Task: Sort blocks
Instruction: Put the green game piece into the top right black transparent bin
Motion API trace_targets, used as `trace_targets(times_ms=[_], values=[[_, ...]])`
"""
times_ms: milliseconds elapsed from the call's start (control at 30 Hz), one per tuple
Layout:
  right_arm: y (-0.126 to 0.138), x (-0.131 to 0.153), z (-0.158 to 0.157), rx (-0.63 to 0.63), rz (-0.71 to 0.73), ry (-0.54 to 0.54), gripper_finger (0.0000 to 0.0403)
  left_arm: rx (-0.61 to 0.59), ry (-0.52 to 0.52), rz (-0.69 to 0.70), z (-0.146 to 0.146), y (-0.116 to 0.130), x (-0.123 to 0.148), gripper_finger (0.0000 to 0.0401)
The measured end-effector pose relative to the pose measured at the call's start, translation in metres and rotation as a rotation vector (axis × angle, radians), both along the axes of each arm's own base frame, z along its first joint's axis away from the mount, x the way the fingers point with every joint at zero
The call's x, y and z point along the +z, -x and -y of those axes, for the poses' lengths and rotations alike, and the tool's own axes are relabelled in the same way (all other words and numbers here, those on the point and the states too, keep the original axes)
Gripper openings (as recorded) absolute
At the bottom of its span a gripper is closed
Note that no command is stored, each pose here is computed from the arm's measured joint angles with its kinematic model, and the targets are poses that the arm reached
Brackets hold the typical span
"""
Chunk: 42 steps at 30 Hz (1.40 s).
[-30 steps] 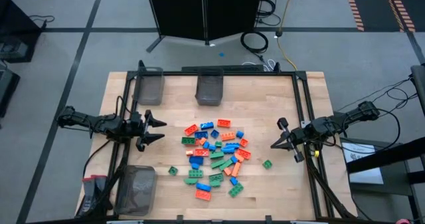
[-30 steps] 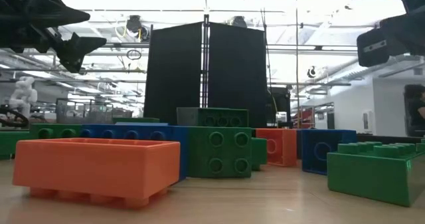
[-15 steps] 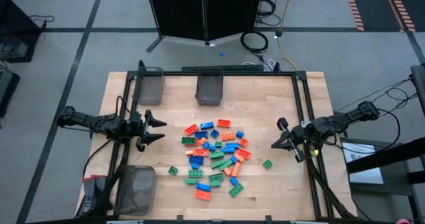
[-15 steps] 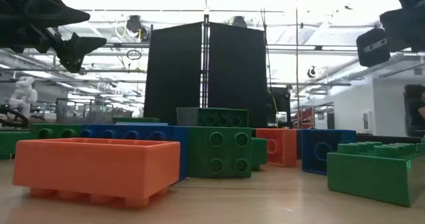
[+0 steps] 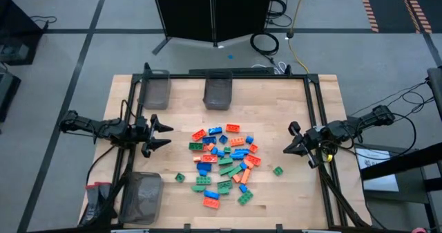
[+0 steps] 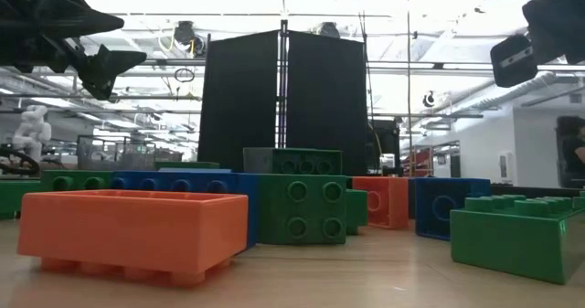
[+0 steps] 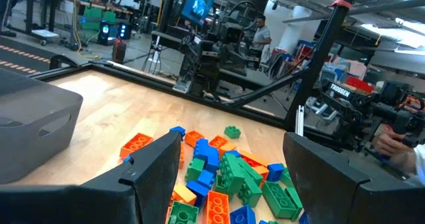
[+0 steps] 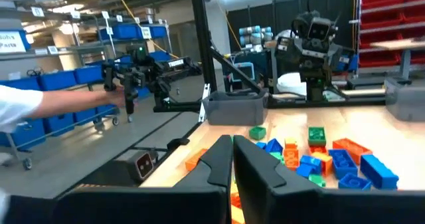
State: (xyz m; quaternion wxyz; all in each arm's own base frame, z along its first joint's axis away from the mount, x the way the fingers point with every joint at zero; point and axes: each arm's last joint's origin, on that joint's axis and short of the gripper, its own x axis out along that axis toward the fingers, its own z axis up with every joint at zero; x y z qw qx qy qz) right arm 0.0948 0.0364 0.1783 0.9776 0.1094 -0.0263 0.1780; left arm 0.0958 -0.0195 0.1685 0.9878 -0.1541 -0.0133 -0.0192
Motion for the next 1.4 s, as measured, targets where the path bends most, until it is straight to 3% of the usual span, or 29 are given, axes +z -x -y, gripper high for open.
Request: trace_targets(times_ms=[233,433,533,933,1400], values=[[0.001,0.007,0.000,0.014,0.017,-0.156,0.0013,0.001,-0.003,0.000,0.000,0.000,0.000,0.0266],[0.002,0.012,0.001,0.031,0.030,-0.273,0.0013,0.035,-0.193,0.042,-0.001,0.000,0.004,0.0266],[0.002,0.015,0.001,0.030,0.065,-0.298,0.0013,0.047,-0.223,0.112,-0.001,0.001,0.011,0.0266],[0.001,0.018,0.006,-0.158,0.151,-0.139,0.0013,0.052,-0.200,0.157,-0.001,0.002,0.015,0.0266],[0.001,0.017,0.008,-0.233,0.145,-0.139,0.0013,0.023,-0.183,0.172,0.000,0.002,0.016,0.0266]])
